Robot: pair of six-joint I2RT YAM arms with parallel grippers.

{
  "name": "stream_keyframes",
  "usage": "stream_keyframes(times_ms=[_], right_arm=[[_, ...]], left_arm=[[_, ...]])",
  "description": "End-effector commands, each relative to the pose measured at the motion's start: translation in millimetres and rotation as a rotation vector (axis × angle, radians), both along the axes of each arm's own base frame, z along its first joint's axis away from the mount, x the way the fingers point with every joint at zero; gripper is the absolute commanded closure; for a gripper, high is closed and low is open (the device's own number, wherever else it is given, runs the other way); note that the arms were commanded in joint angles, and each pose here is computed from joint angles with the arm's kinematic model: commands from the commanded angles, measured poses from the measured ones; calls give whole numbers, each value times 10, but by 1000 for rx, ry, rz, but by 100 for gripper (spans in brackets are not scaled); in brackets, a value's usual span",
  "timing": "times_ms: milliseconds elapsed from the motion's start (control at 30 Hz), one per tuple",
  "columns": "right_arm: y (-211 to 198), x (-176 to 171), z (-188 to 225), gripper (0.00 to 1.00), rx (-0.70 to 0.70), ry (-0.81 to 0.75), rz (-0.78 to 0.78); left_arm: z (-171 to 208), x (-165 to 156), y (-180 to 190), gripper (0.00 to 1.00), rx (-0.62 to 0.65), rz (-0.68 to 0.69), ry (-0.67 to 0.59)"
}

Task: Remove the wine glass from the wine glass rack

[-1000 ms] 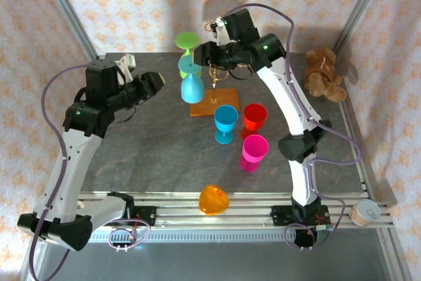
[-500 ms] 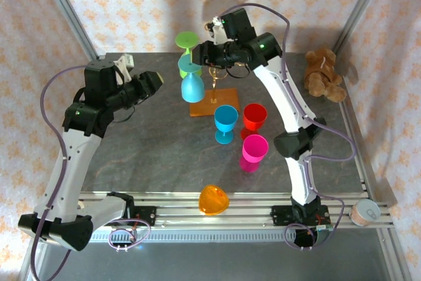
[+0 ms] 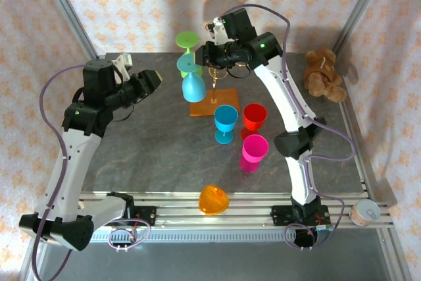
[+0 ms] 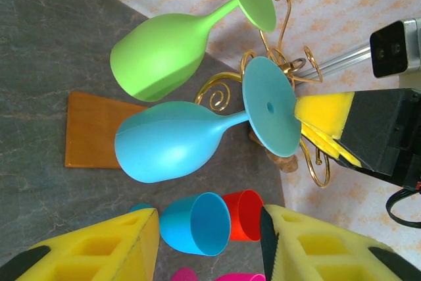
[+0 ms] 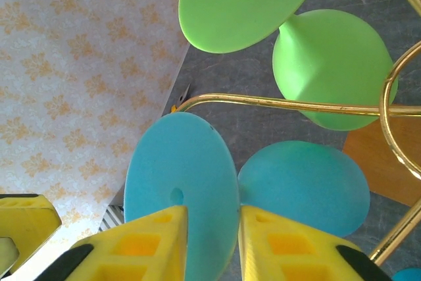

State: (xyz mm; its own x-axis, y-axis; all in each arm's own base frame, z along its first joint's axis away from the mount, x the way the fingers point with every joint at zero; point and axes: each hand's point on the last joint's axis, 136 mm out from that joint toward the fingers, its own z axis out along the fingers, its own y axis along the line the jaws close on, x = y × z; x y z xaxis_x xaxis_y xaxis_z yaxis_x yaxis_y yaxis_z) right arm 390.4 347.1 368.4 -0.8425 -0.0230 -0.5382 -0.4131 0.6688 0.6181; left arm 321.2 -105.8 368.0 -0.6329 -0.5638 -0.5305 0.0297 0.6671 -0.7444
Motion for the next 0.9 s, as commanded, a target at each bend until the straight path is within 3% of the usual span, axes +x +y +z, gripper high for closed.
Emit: stream_keyframes(times_ms=[0, 567, 867], right_arm=[[6, -13, 12, 77, 16, 19, 7], [-8, 0, 157, 100, 85, 41, -7], [3, 3, 256, 100, 144, 69, -11]], left_arm=[[76, 6, -4, 55, -19, -6, -32], [92, 25, 20, 55, -27, 1, -39], [109, 17, 26, 55, -32, 2, -43]])
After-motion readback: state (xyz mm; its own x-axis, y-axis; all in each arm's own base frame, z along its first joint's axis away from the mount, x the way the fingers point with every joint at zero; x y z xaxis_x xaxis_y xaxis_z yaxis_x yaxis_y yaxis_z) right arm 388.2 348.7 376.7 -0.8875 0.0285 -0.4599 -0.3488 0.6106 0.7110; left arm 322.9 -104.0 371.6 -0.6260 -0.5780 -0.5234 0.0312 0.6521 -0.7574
